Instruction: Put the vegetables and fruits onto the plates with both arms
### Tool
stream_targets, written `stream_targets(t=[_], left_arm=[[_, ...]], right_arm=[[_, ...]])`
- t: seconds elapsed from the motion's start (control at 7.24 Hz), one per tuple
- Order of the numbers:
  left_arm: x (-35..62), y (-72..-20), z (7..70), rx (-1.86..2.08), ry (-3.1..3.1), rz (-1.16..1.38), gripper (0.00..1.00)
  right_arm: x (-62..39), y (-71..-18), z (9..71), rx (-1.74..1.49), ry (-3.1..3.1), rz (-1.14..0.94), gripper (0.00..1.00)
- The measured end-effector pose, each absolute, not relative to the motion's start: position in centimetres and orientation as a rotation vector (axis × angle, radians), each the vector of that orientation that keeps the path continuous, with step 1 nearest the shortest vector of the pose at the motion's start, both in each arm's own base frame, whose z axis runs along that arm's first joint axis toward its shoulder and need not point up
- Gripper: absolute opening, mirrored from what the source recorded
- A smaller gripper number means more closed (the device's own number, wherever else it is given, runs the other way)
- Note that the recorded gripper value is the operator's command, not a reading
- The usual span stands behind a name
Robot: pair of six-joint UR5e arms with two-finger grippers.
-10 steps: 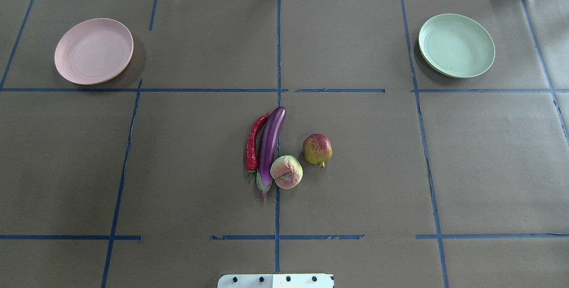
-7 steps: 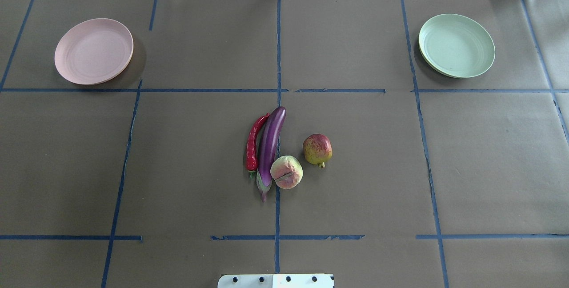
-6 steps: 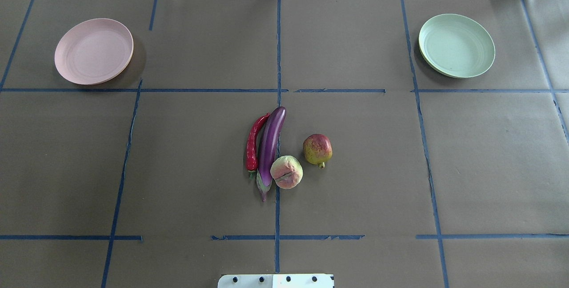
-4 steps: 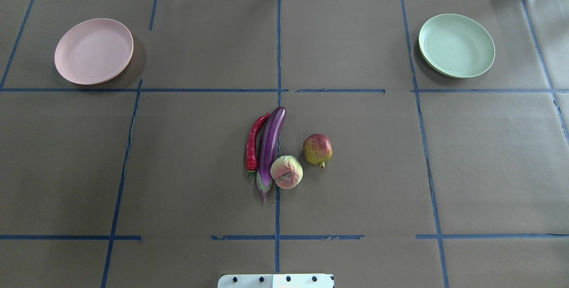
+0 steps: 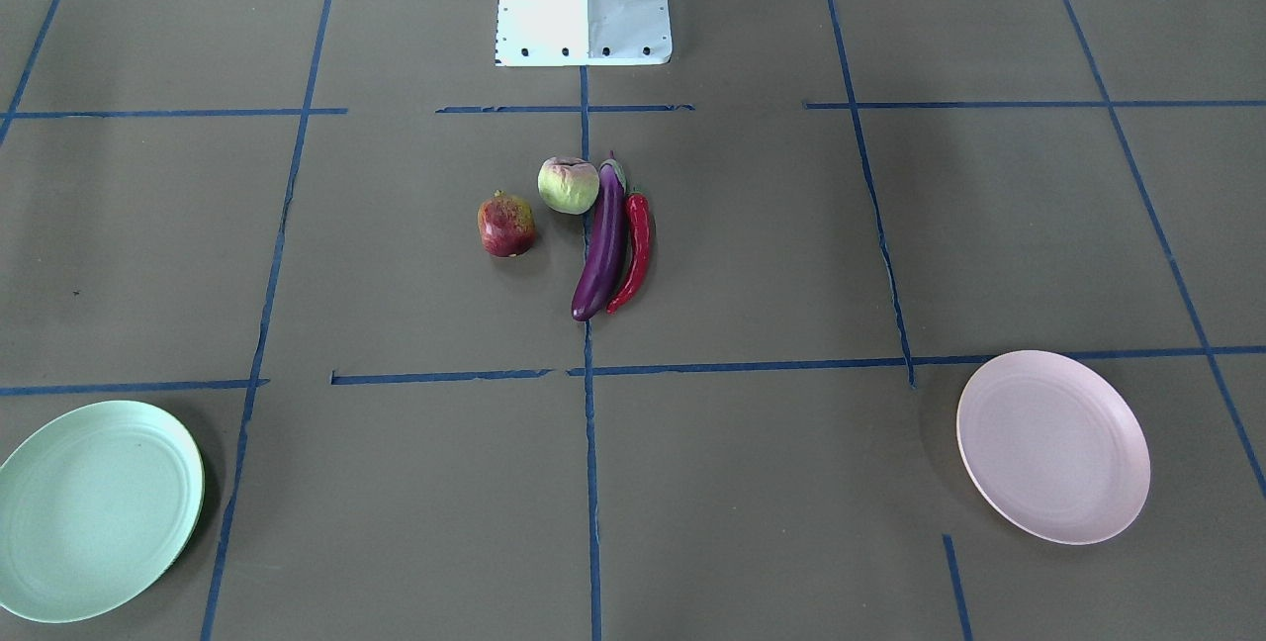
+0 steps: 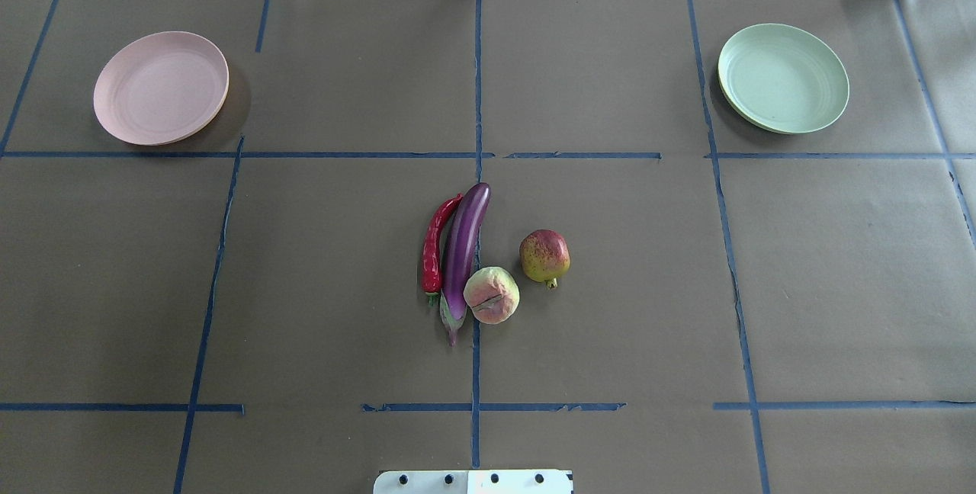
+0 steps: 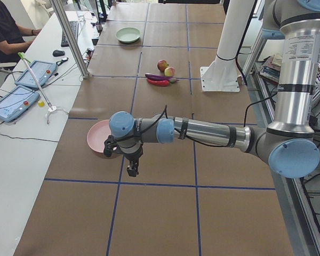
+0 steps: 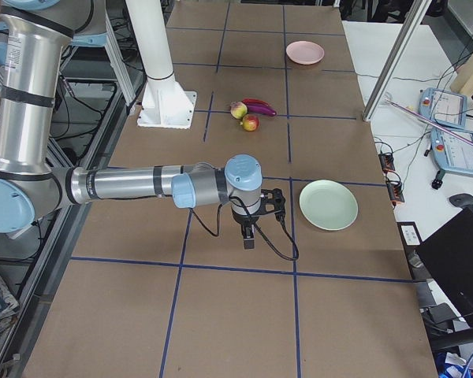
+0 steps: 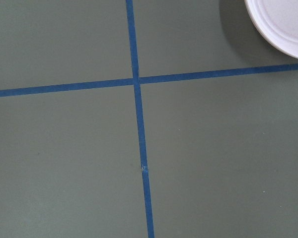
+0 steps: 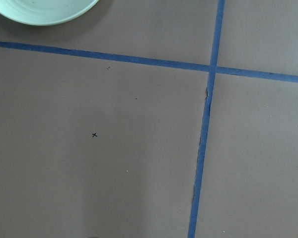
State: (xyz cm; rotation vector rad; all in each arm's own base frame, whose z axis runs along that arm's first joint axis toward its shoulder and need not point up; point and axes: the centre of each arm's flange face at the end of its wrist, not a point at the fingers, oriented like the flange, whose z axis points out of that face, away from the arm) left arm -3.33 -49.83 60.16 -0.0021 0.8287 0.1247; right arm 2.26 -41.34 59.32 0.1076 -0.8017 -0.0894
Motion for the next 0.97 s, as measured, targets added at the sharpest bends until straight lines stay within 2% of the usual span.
stream_targets(t=[0.97], left_arm=[[-3.2,-48.0,57.7,0.051,0.828,0.150,1.00]], right_arm=[[1.3,-41.7,59.8,0.094,-0.804,-0.110,1.00]])
